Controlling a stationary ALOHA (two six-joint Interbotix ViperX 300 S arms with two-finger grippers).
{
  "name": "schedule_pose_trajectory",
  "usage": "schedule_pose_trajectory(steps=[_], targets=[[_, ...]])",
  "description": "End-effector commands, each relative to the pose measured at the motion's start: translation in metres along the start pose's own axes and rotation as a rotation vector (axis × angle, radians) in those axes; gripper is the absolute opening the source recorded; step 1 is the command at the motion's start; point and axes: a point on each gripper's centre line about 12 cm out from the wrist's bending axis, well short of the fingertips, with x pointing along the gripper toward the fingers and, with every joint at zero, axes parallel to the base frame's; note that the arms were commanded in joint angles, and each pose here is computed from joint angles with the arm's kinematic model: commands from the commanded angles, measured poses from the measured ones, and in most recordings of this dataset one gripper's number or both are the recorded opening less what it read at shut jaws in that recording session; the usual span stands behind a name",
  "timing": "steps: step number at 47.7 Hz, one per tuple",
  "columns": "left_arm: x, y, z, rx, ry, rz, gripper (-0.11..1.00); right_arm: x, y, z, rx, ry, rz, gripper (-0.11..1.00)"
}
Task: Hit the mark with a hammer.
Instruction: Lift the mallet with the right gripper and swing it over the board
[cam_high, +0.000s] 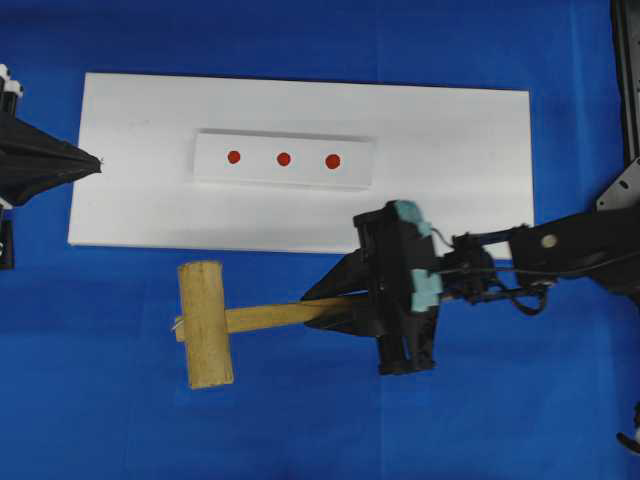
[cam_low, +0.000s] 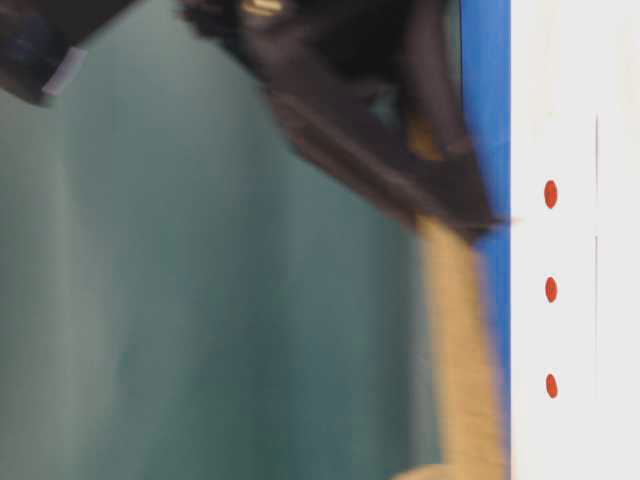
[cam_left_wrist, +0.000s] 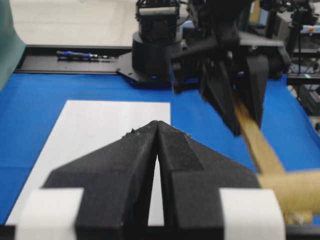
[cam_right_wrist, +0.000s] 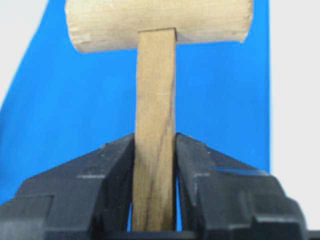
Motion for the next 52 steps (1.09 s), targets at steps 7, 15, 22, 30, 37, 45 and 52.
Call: schedule_pose_trajectory(steps=[7,15,22,30,37,45,52], targets=[[0.002,-0.001,0.004,-0.005,-0.009,-0.003,0.00,-0.012,0.001,0.023,-0.005,-0.058,0.006,0.10],[0.002,0.000,0.003,-0.005,-0.008,-0.001,0.00,-0.013,-0.016,0.029,0.003,-0.073,-0.034,0.10],[0.003,0.000,0.002,-0.005,-0.002,-0.001,0.00,-0.017,-0.049,0.039,0.010,-0.099,-0.113,0.10],[0.003,0.000,0.002,-0.009,0.000,-0.001,0.00,-0.024,-0.077,0.050,-0.029,-0.121,-0.178,0.10],[0.003,0.000,0.001,-0.021,0.002,-0.001,0.00,-0.028,-0.092,0.055,-0.058,-0.132,-0.218,0.10],[0.003,0.000,0.000,-0.026,0.005,-0.001,0.00,-0.029,-0.095,0.057,-0.080,-0.137,-0.227,0.10],[0.003,0.000,0.000,-0.026,0.005,-0.001,0.00,-0.029,-0.096,0.061,-0.148,-0.144,-0.234,0.10]])
